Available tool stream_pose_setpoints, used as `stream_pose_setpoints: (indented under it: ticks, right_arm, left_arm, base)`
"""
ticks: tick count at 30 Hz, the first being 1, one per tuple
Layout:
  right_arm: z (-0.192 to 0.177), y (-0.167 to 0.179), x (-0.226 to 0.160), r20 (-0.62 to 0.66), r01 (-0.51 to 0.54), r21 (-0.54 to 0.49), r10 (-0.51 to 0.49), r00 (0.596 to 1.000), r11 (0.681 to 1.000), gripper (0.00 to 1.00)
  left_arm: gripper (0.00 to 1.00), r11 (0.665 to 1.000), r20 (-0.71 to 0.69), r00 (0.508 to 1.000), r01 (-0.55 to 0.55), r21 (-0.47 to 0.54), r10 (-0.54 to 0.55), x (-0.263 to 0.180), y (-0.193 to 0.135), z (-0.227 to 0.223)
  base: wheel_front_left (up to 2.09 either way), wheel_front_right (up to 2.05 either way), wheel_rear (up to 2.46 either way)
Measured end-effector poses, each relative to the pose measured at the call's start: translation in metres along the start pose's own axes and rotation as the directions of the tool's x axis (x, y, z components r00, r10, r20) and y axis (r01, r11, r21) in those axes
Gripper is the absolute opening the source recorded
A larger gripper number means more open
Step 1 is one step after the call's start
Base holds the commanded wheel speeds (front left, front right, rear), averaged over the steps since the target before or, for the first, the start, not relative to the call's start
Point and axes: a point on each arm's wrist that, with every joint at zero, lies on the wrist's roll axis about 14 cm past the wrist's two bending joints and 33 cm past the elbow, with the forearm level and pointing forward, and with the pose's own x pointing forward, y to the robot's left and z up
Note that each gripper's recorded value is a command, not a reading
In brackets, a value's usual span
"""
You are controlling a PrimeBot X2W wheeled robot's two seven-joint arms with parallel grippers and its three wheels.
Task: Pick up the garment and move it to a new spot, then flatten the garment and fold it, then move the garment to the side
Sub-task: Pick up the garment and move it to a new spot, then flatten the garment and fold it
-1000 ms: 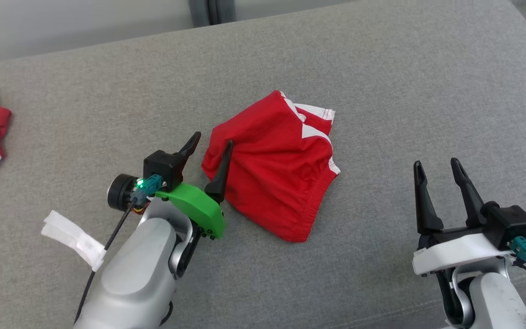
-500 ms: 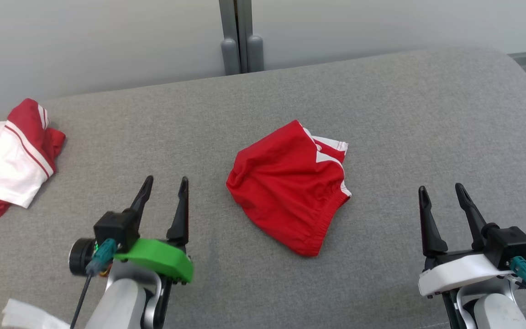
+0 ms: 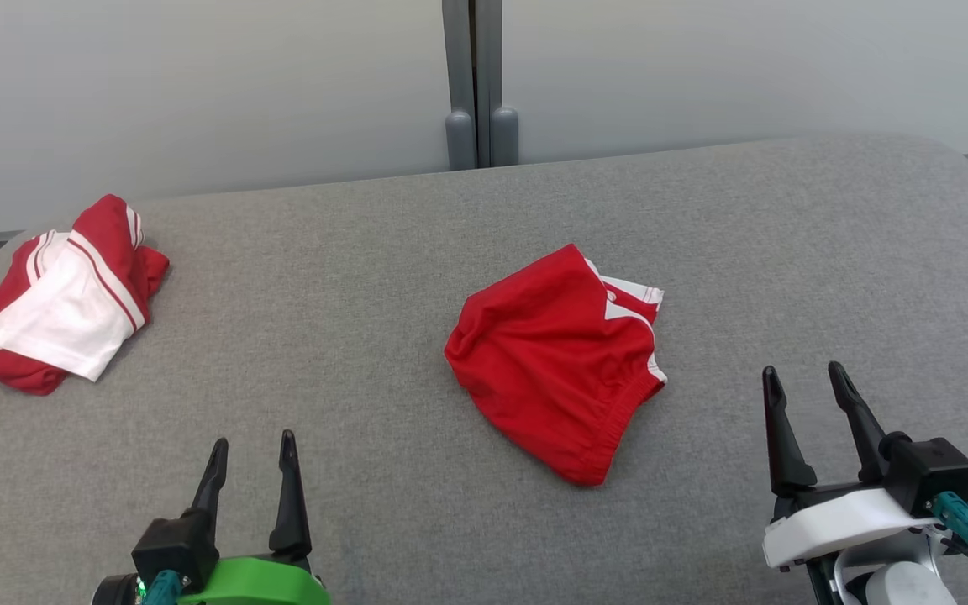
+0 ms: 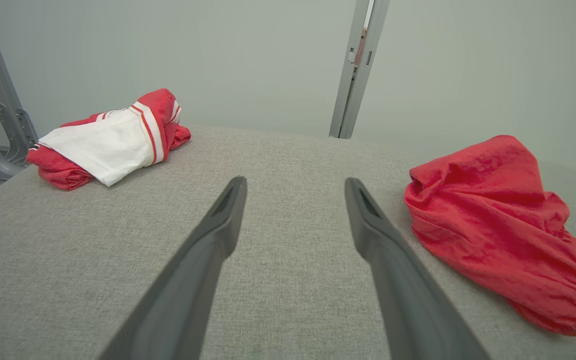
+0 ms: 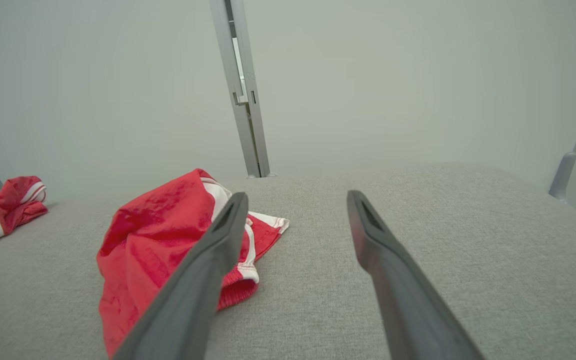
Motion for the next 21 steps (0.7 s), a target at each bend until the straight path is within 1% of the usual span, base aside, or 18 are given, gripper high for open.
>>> stream_pose_setpoints:
  ticks: [6,21]
  right_arm:
    - [-0.007,0.006,-0.004,-0.022,-0.013,0.026,0.014,1.0,1.0,1.0]
    - [-0.019,0.009,-0.008,-0.059,-0.019,0.03,0.021,0.998,0.999,1.0]
  left_arm:
    - [1.0,1.0,-0.012,1.0,0.002,0.018,-0.002,-0.005,-0.001,-0.005]
    - [1.0,1.0,-0.027,1.0,0.0,0.02,0.001,-0.007,0.002,-0.01]
  base:
    - [0.0,0.0,0.0]
    - [0.0,0.0,0.0]
